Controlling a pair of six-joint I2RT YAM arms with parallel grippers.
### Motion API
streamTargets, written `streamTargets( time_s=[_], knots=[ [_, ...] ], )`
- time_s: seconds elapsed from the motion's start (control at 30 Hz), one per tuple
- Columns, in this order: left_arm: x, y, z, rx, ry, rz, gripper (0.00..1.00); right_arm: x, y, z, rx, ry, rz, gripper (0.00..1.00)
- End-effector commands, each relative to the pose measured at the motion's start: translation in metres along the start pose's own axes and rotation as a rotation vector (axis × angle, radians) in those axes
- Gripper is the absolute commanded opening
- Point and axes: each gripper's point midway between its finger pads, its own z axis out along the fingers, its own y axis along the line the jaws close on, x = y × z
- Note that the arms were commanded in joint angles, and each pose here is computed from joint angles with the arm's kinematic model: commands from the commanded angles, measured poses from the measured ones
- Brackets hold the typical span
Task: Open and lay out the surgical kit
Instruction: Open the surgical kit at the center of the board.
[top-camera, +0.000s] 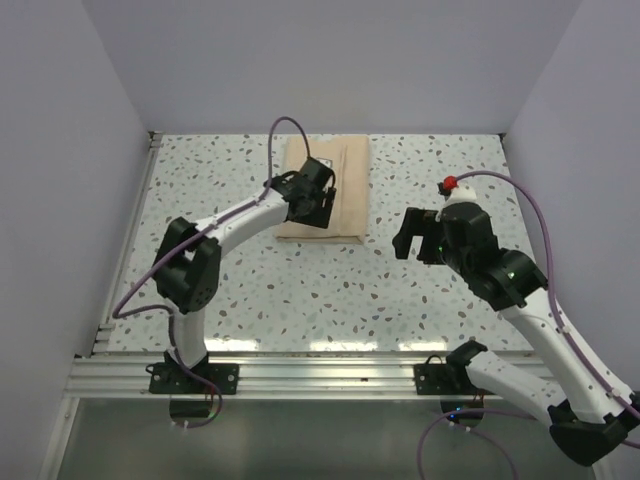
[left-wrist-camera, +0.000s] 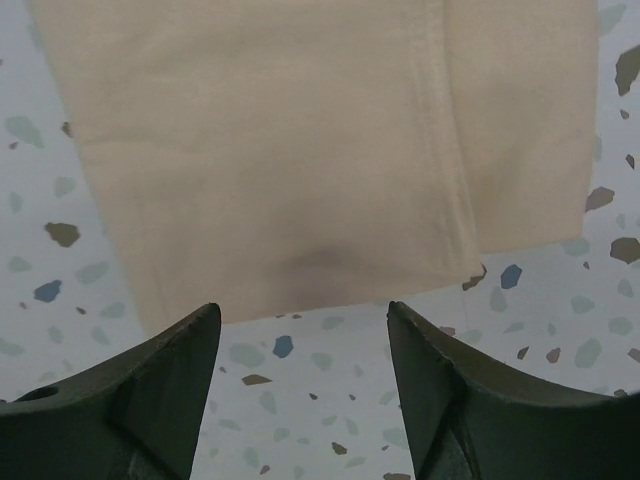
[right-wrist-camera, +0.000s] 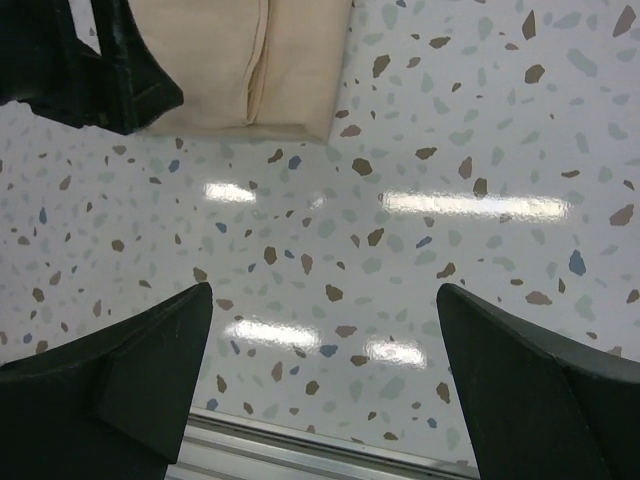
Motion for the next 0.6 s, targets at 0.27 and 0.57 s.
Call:
streamTargets(
  time_s=[0.27, 0.57],
  knots=[
    [-0.028, -0.079, 0.033, 0.025, -0.052, 0.148, 0.71, -0.008, -0.006, 0.015, 0.073, -0.020, 0.001, 0.98],
    [-0.014, -0.078, 0.061, -0.032, 0.007, 0.162, 0.67, -0.004, -0.016, 0.016, 0.111, -0.024, -0.009, 0.98]
  ],
)
